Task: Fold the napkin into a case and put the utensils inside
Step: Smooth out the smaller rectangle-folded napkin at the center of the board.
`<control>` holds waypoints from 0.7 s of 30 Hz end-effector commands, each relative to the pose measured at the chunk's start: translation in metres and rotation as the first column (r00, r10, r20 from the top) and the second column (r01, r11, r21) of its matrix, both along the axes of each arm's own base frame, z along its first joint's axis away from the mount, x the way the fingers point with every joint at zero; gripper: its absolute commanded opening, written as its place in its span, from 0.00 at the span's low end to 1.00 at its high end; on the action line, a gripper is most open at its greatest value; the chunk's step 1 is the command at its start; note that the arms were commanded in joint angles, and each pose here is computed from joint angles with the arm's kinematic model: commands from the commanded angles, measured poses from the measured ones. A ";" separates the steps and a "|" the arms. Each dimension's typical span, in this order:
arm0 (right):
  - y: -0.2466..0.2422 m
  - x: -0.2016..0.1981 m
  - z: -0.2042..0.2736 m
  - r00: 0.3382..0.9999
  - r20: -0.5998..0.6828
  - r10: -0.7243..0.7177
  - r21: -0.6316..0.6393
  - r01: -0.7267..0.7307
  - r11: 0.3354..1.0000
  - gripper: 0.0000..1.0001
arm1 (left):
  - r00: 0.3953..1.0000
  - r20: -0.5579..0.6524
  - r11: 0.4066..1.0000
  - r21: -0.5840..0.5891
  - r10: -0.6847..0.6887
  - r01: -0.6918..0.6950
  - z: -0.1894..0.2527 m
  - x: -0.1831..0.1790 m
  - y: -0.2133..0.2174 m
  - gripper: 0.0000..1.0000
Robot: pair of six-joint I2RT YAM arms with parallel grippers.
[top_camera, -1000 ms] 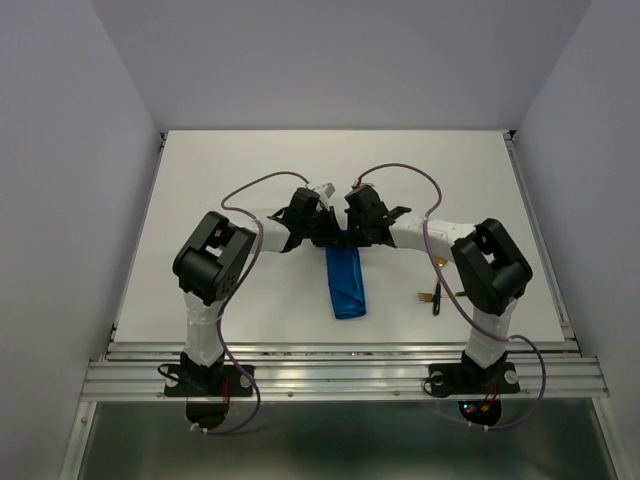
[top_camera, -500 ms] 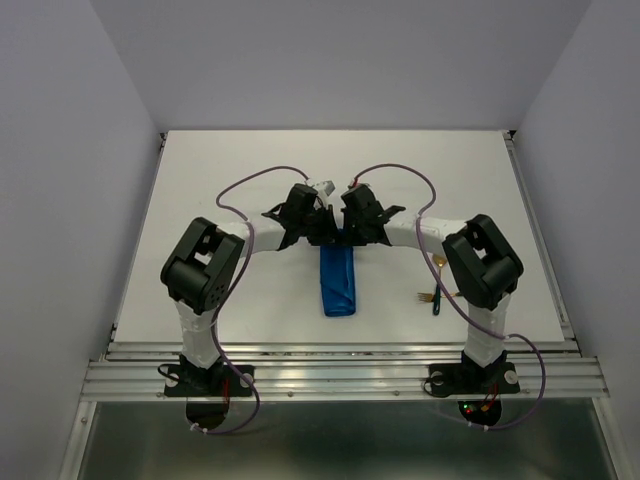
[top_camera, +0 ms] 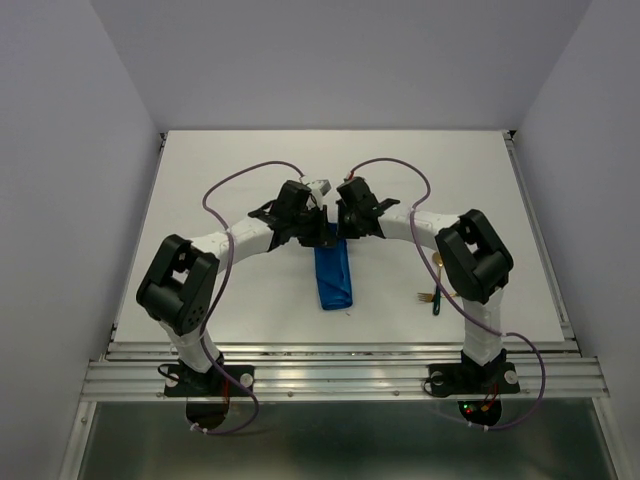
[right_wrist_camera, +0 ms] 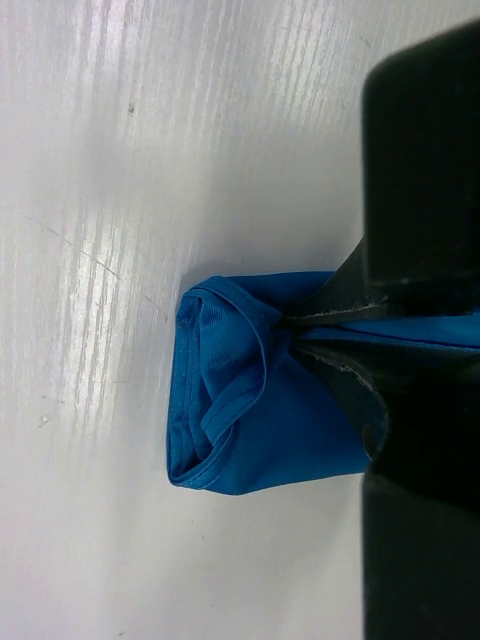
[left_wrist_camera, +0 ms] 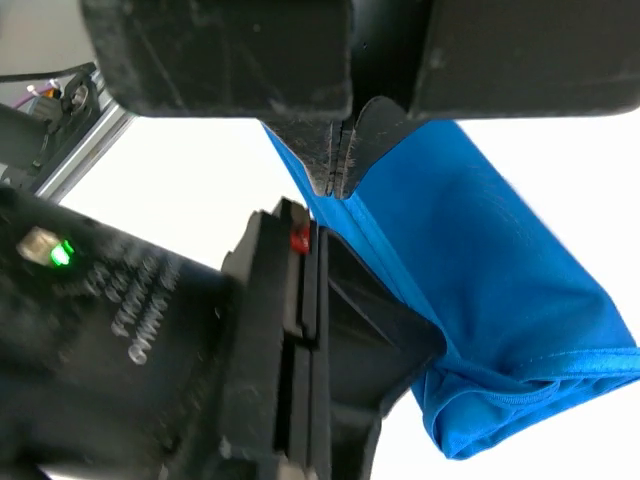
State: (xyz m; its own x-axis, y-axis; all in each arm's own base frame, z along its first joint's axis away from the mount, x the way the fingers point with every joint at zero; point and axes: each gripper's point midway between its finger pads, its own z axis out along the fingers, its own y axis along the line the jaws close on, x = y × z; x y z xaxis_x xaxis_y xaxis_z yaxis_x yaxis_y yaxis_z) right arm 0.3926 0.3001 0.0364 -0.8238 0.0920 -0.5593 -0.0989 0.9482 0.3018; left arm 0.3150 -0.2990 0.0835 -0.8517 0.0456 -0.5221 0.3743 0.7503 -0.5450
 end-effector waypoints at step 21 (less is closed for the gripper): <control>-0.015 -0.009 0.100 0.986 0.168 -0.016 0.086 0.001 0.996 0.42 | 0.989 0.101 0.993 0.043 0.107 -0.111 0.045 0.019 0.053 0.04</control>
